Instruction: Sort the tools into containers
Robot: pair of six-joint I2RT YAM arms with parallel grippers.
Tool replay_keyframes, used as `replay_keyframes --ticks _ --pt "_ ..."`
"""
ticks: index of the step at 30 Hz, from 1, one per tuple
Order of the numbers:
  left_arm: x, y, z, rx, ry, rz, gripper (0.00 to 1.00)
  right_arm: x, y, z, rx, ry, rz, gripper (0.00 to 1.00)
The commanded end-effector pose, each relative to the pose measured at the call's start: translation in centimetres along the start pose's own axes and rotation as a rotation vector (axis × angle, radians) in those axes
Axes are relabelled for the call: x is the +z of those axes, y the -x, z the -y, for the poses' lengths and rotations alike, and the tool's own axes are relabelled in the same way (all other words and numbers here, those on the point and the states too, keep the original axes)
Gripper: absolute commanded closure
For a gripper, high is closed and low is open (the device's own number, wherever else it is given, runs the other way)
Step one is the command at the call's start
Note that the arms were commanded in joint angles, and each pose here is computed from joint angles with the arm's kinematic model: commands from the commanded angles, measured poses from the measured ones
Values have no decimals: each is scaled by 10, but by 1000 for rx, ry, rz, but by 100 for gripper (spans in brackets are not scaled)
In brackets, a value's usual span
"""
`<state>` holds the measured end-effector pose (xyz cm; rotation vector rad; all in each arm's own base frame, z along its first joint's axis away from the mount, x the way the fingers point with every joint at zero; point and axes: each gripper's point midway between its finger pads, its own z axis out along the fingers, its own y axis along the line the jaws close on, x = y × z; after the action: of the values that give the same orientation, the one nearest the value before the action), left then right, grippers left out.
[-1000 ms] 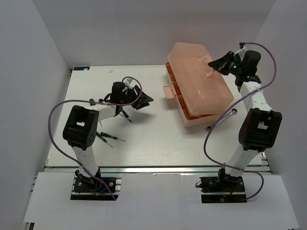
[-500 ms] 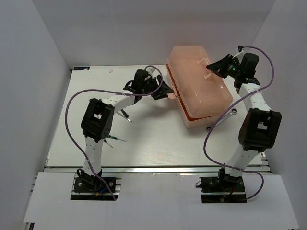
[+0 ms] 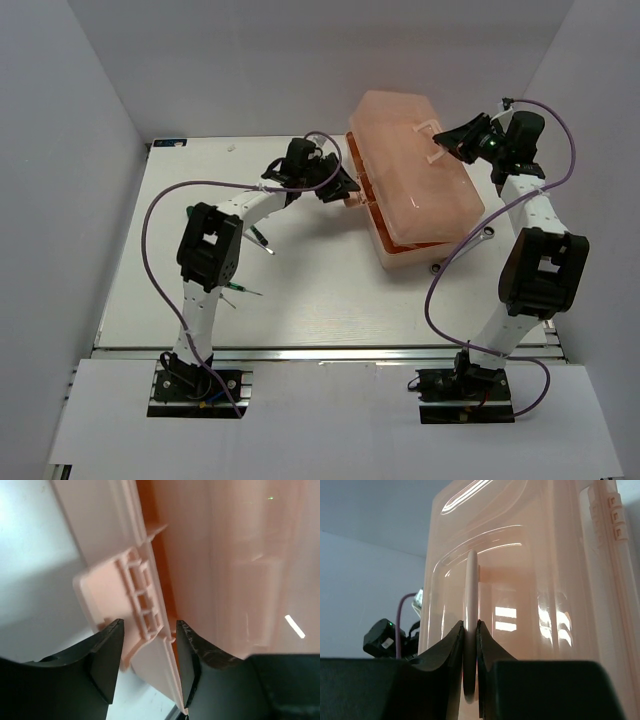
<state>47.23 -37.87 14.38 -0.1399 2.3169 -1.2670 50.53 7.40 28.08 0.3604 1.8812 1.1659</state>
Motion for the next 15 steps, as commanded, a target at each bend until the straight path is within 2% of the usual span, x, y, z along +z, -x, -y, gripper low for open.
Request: replay_keyframes --ticks 1,4,8,15 --pt "-28 -27 18 29 33 -31 45 -28 23 -88 -102 192 64 100" --pt "-44 -51 24 50 51 -57 44 -26 24 -86 -93 188 66 100" --pt "-44 -70 35 92 55 -101 35 -24 23 -81 -76 180 60 100" --pt "-32 -87 46 107 61 -130 34 -22 19 -78 -68 174 49 100"
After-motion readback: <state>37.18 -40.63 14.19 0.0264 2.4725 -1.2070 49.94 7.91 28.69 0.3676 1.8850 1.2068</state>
